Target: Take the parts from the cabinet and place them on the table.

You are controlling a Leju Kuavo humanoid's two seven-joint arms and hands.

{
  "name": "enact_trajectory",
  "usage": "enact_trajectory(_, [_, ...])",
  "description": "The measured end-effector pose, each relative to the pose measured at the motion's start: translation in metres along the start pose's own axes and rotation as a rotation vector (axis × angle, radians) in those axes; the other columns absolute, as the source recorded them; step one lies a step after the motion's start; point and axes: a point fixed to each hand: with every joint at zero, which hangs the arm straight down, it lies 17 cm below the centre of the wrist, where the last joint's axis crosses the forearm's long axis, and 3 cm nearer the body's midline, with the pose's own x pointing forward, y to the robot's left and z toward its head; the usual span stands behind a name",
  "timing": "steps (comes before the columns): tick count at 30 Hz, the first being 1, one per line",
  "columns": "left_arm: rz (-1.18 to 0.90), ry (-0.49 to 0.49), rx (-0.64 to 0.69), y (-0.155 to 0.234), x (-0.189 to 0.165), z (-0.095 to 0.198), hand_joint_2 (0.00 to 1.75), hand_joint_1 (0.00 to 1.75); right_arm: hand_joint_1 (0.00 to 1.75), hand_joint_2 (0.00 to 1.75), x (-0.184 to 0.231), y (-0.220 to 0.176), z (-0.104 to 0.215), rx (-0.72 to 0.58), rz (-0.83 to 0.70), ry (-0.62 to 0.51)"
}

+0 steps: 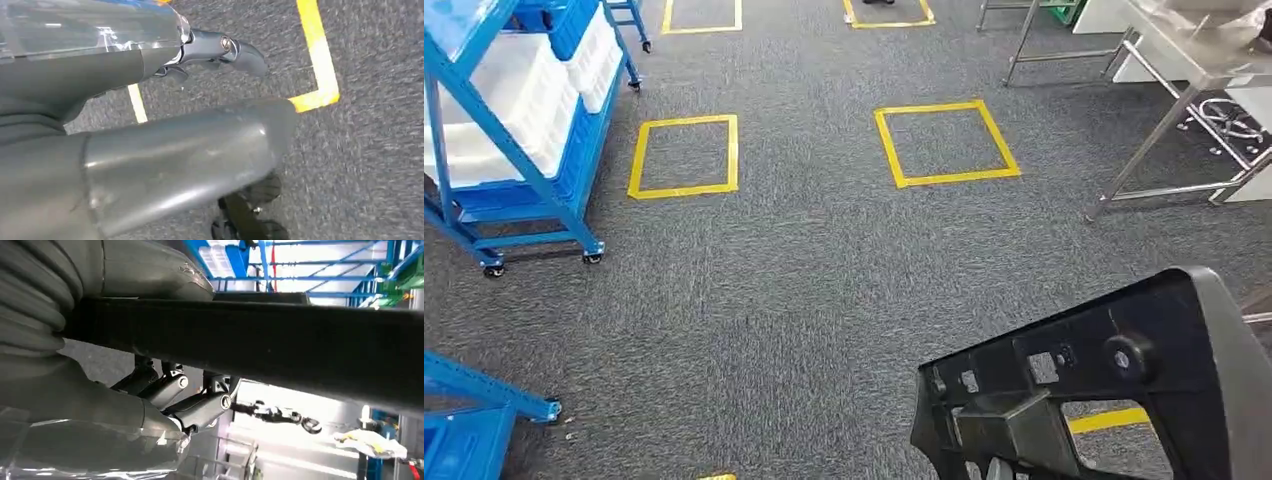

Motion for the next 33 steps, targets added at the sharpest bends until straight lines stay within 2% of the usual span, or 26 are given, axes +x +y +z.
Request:
enact_trajectory(13, [0.012,-0.007,0.002,0.001,0.007,-0.002,0.00,0.00,1.75,1.75,0.000,-0.001,-0.001,0.002,0.024,-0.004])
enact_trajectory(23, [0.005,0.006,0.003,0.003,-0.003,0.000,0.00,0.00,1.75,1.75,0.000,0.000,-0.002,0.006,0.025,-0.010])
enact_trajectory(33, [-0.005,-0.024,-0.005,0.000,0.000,0.001,0.00,0.00,1.75,1.75,0.000,-0.001,-0.002,0.005,0.035,-0.011])
